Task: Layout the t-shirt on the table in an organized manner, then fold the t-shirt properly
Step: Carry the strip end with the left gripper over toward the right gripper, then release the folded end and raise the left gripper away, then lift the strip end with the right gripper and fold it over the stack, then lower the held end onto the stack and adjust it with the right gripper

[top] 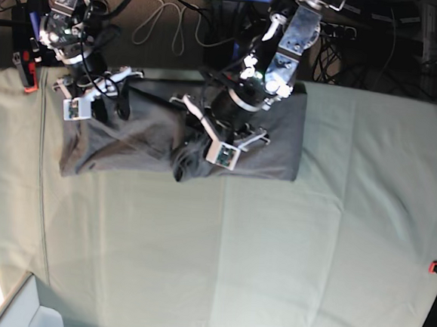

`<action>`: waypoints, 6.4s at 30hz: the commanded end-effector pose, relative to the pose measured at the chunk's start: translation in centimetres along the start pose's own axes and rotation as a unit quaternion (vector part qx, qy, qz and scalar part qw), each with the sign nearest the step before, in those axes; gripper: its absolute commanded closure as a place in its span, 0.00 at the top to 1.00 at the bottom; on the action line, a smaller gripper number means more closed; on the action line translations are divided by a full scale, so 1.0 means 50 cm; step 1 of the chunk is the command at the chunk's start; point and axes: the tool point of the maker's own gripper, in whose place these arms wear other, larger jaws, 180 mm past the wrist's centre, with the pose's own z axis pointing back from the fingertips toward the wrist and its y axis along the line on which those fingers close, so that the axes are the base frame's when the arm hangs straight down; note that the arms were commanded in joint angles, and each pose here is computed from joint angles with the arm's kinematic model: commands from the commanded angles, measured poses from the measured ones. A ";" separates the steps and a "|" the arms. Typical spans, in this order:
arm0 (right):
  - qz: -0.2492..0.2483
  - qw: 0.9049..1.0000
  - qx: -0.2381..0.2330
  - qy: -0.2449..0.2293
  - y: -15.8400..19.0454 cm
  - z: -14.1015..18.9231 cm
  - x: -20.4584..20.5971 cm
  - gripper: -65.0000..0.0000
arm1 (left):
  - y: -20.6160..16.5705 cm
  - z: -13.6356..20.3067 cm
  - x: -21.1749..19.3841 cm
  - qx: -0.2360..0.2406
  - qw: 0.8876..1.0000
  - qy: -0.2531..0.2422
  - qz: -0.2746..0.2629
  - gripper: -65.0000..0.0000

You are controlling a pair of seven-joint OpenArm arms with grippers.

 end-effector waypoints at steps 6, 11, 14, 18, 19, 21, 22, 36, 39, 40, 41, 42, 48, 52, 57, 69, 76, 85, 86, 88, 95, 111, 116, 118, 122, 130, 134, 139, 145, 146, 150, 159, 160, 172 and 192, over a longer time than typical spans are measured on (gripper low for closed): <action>0.004 1.000 0.005 -0.026 0.000 0.002 0.030 0.44 | -0.020 0.032 0.102 -0.007 0.997 -0.078 0.001 0.43; 0.004 1.000 0.005 -0.028 0.000 0.000 0.033 0.44 | 0.074 0.091 0.145 0.052 0.992 -0.114 0.003 0.43; 0.005 1.000 0.005 -0.029 0.000 0.000 0.036 0.44 | 0.117 0.083 0.098 0.076 0.993 -0.084 0.016 0.43; 0.006 0.999 0.003 -0.040 -0.005 -0.008 0.055 0.44 | 0.082 0.050 0.017 0.049 0.998 -0.029 0.019 0.43; 0.009 0.999 0.002 -0.044 -0.006 -0.007 0.062 0.44 | 0.055 0.041 -0.005 0.032 0.999 -0.013 0.014 0.43; 0.017 0.998 -0.001 -0.055 -0.008 -0.004 0.083 0.44 | 0.011 0.026 -0.027 0.003 1.000 0.004 0.001 0.43; 0.025 0.998 -0.002 -0.066 -0.008 0.000 0.101 0.44 | -0.011 0.022 -0.036 -0.012 1.000 0.010 -0.006 0.43; 0.056 0.996 -0.059 -0.024 -0.131 -0.005 0.145 0.68 | -0.125 0.024 -0.005 -0.081 0.996 -0.011 -0.029 0.43; 0.053 0.997 -0.061 0.000 -0.148 -0.016 0.132 0.68 | -0.154 0.023 -0.014 -0.098 0.995 -0.005 -0.033 0.43; 0.049 0.997 -0.060 0.003 -0.149 -0.021 0.129 0.68 | -0.159 0.022 -0.010 -0.102 0.994 -0.007 -0.036 0.43; 0.045 0.997 -0.058 0.006 -0.149 -0.026 0.124 0.68 | -0.163 0.024 -0.005 -0.105 0.994 -0.011 -0.038 0.43; 0.041 0.997 -0.057 0.009 -0.150 -0.030 0.120 0.68 | -0.165 0.027 -0.003 -0.106 0.994 -0.012 -0.039 0.43; 0.027 0.998 -0.055 0.033 -0.165 -0.038 0.083 0.68 | -0.078 0.059 0.043 -0.063 0.996 -0.044 -0.053 0.43; 0.029 0.997 -0.057 0.044 -0.181 -0.035 0.071 0.68 | 0.046 0.097 0.068 0.012 0.997 -0.061 -0.047 0.43; 0.022 0.997 -0.055 0.051 -0.181 -0.038 0.058 0.68 | 0.210 0.168 0.097 0.124 0.988 -0.086 -0.025 0.43; 0.004 0.995 -0.089 0.050 -0.204 -0.033 0.053 0.68 | 0.425 0.313 0.120 0.258 0.952 -0.144 0.077 0.43; -0.020 0.994 -0.082 0.074 -0.200 -0.046 0.011 0.68 | 0.455 0.340 0.124 0.277 0.943 -0.157 0.094 0.43; -0.035 0.995 -0.035 0.082 -0.143 -0.066 -0.015 0.49 | 0.461 0.344 0.125 0.279 0.943 -0.156 0.089 0.43; -0.035 0.995 -0.035 0.083 -0.142 -0.067 -0.016 0.42 | 0.461 0.345 0.127 0.279 0.943 -0.157 0.088 0.43; -0.036 0.995 -0.035 0.083 -0.142 -0.066 -0.017 0.27 | 0.462 0.346 0.126 0.280 0.943 -0.157 0.088 0.43; -0.024 0.996 -0.040 0.073 -0.133 -0.044 -0.009 0.00 | 0.497 0.380 0.130 0.309 0.932 -0.166 0.090 0.43; 0.084 0.996 -0.033 -0.003 0.030 0.033 0.193 0.00 | 0.585 0.483 0.125 0.387 0.899 -0.182 0.097 0.43; 0.111 0.993 0.041 0.002 0.149 0.019 0.191 0.00 | 0.617 0.535 0.122 0.421 0.882 -0.189 0.099 0.43; 0.120 0.990 0.069 0.001 0.190 0.010 0.192 0.00 | 0.629 0.556 0.120 0.434 0.875 -0.191 0.100 0.43; 0.144 0.979 0.146 -0.015 0.306 -0.004 0.207 0.00 | 0.651 0.593 0.124 0.454 0.865 -0.193 0.090 0.43; 0.157 0.963 0.219 -0.004 0.430 -0.077 0.208 0.00 | 0.665 0.643 0.090 0.479 0.856 -0.173 0.088 0.43; 0.165 0.960 0.227 0.002 0.435 -0.113 0.218 0.00 | 0.669 0.652 0.086 0.485 0.853 -0.172 0.089 0.43; 0.190 0.945 0.265 0.015 0.493 -0.129 0.206 0.00 | 0.671 0.652 0.074 0.486 0.853 -0.165 0.093 0.43; 0.218 0.929 0.298 0.020 0.547 -0.128 0.197 0.00 | 0.671 0.651 0.075 0.486 0.853 -0.166 0.093 0.43; 0.221 0.927 0.301 0.023 0.551 -0.132 0.195 0.00 | 0.671 0.651 0.075 0.486 0.853 -0.166 0.093 0.43; 0.232 0.921 0.310 0.040 0.561 -0.148 0.178 0.00 | 0.671 0.651 0.075 0.486 0.853 -0.166 0.093 0.43; 0.262 0.902 0.338 0.061 0.604 -0.149 0.145 0.21 | 0.672 0.651 0.075 0.486 0.853 -0.166 0.094 0.43; 0.262 0.901 0.339 0.061 0.605 -0.149 0.145 0.27 | 0.672 0.650 0.076 0.486 0.853 -0.167 0.094 0.43; 0.244 0.925 0.286 -0.052 0.538 -0.058 0.272 0.45 | 0.671 0.643 0.081 0.482 0.854 -0.170 0.093 0.43; 0.202 0.950 0.238 0.030 0.428 -0.071 0.157 0.45 | 0.682 0.628 0.081 0.480 0.853 -0.175 0.106 0.43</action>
